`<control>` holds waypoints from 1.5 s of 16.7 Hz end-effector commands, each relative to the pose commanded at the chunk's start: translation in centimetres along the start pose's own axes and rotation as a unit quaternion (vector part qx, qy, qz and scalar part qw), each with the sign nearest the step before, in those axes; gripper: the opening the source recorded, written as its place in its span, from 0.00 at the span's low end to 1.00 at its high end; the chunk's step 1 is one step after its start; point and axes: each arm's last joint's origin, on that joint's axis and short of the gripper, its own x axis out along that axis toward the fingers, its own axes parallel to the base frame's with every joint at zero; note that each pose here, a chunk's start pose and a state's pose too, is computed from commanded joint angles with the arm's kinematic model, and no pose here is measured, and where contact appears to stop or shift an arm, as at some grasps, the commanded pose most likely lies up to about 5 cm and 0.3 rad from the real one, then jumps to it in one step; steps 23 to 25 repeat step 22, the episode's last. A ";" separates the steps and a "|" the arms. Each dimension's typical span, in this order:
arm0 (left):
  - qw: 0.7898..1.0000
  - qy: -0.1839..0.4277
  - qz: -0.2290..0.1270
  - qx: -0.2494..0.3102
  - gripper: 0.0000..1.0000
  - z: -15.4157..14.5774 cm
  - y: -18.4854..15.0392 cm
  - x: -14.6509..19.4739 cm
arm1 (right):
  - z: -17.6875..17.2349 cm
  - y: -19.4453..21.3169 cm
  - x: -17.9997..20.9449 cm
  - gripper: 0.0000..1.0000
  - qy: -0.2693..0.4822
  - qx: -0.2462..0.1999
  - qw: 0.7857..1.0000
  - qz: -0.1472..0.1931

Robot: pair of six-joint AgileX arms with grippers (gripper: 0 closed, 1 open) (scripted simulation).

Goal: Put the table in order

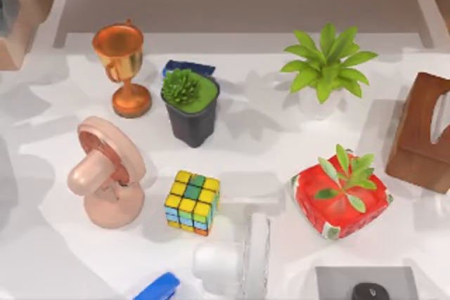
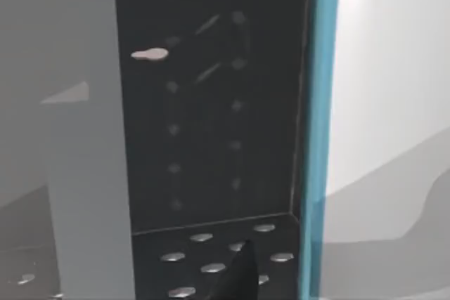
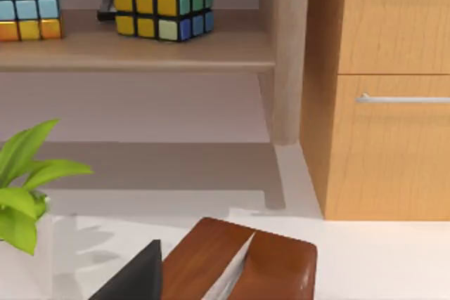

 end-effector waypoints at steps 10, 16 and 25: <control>1.000 0.000 0.000 0.000 1.00 0.0 0.0 0.0 | 0.0 0.0 0.0 1.00 0.000 0.000 1.000 0.000; 1.000 0.004 0.009 0.000 1.00 -0.2 0.2 -2.3 | 0.0 0.0 0.0 1.00 0.000 0.000 1.000 0.000; 1.000 0.001 0.000 0.000 1.00 0.0 -1.3 -4.9 | 0.0 0.0 0.0 1.00 0.000 0.000 1.000 0.000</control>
